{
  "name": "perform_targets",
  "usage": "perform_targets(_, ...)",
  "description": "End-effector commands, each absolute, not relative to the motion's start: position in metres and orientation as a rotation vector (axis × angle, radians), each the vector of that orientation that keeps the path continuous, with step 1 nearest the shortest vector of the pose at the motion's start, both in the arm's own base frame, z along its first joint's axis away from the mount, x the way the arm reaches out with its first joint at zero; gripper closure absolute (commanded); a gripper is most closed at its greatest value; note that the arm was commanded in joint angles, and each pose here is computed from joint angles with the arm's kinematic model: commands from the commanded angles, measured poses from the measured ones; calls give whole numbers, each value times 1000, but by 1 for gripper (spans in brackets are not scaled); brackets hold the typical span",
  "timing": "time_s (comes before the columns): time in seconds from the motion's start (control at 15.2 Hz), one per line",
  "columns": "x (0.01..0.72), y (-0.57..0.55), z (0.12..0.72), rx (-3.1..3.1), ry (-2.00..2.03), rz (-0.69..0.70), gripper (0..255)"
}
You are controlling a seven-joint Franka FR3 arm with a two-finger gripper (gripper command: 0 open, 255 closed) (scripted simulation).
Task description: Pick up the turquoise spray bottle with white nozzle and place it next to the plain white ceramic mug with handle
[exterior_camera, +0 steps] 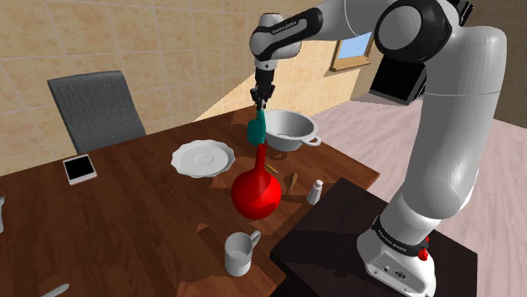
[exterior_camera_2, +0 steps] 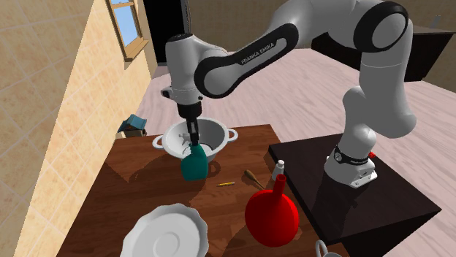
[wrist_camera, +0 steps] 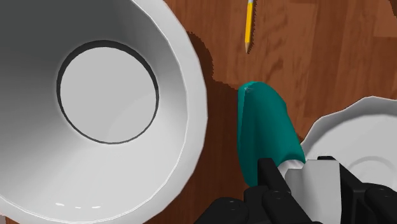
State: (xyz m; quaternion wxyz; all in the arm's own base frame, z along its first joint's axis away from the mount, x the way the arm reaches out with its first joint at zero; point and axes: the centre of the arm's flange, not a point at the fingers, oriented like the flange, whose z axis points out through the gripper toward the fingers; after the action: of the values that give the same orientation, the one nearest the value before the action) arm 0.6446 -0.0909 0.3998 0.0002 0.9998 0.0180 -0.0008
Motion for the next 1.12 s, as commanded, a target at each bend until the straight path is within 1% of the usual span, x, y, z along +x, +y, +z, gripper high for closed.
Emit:
perform_targets(0.0, 644, -91, 411, 3141, 57, -3, 255)
perform_targets(1.06, 644, -91, 495, 3141, 57, -3, 255)
